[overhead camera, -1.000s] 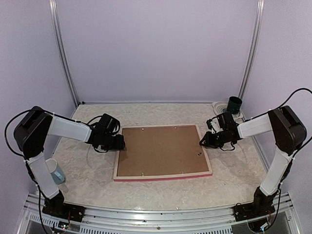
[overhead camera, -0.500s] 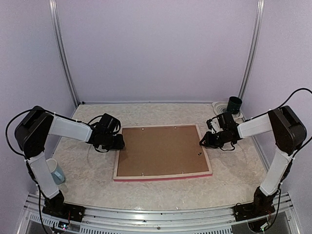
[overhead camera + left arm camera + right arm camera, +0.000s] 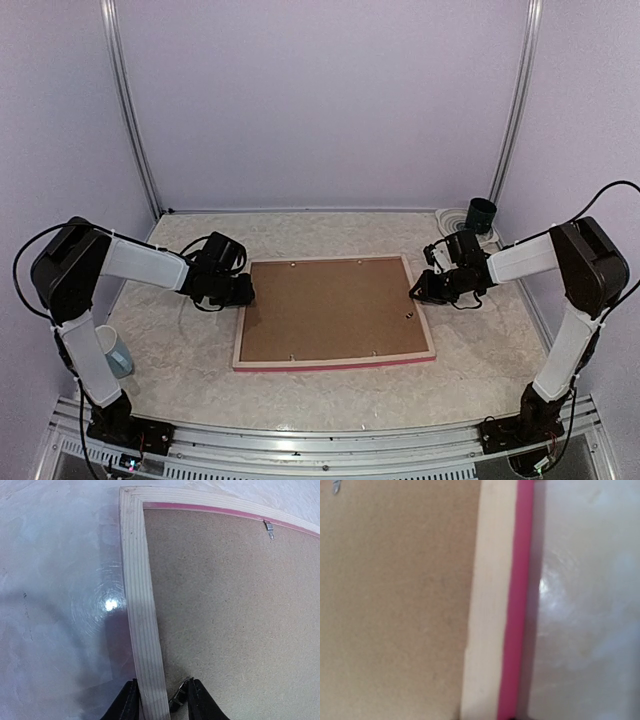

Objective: Put the photo into the frame
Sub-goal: Press the fastener onto the backboard.

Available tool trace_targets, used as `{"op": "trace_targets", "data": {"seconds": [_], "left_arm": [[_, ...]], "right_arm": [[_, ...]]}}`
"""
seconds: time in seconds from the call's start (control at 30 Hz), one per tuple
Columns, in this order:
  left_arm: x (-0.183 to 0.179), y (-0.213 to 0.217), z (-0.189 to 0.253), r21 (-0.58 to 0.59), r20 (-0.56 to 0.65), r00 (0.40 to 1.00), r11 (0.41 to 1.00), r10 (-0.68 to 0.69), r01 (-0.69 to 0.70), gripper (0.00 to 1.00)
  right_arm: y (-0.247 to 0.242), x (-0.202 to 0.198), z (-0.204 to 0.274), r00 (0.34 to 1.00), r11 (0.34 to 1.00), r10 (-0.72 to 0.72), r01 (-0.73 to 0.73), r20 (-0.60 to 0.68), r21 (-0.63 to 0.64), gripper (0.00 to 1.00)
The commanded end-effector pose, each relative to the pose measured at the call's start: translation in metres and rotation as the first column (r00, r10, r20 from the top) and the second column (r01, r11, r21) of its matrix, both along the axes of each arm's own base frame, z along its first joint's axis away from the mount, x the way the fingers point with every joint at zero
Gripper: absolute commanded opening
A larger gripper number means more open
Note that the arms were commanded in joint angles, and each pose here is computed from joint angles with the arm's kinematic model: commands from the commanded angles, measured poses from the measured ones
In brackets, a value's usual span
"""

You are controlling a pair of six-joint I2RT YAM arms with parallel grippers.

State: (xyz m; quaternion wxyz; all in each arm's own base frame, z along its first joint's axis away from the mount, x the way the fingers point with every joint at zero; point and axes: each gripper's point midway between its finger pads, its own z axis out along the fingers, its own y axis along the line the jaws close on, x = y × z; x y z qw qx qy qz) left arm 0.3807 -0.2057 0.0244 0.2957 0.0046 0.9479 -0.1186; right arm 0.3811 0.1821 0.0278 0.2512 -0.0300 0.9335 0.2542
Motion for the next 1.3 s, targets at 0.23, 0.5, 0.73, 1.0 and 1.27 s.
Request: {"op": "trace_targets", "data": {"seconds": [0.23,0.5,0.73,1.0,1.27], "left_arm": [[-0.012,0.012,-0.021,0.046,-0.065,0.998,0.999,0.006,-0.003,0.29],[-0.013,0.014,-0.022,0.054,-0.065,0.998,0.998,0.017,-0.013,0.26],[-0.012,0.016,-0.02,0.058,-0.06,0.998,0.998,0.03,-0.026,0.19],[-0.015,0.019,-0.016,0.064,-0.056,0.997,0.997,0.044,-0.04,0.23],[-0.017,0.025,-0.004,0.13,-0.018,0.998,0.989,0.067,-0.064,0.26]], "right_arm": [[-0.005,-0.014,-0.013,0.998,1.0,0.012,-0.013,-0.055,-0.019,0.22],[-0.005,-0.014,-0.014,0.998,1.0,0.013,-0.014,-0.057,-0.02,0.22],[-0.005,-0.013,-0.015,0.998,1.0,0.013,-0.014,-0.061,-0.023,0.22],[-0.004,-0.013,-0.015,0.998,1.0,0.016,-0.018,-0.064,-0.02,0.21],[-0.003,-0.013,-0.014,0.998,1.0,0.019,-0.02,-0.063,-0.016,0.21]]}}
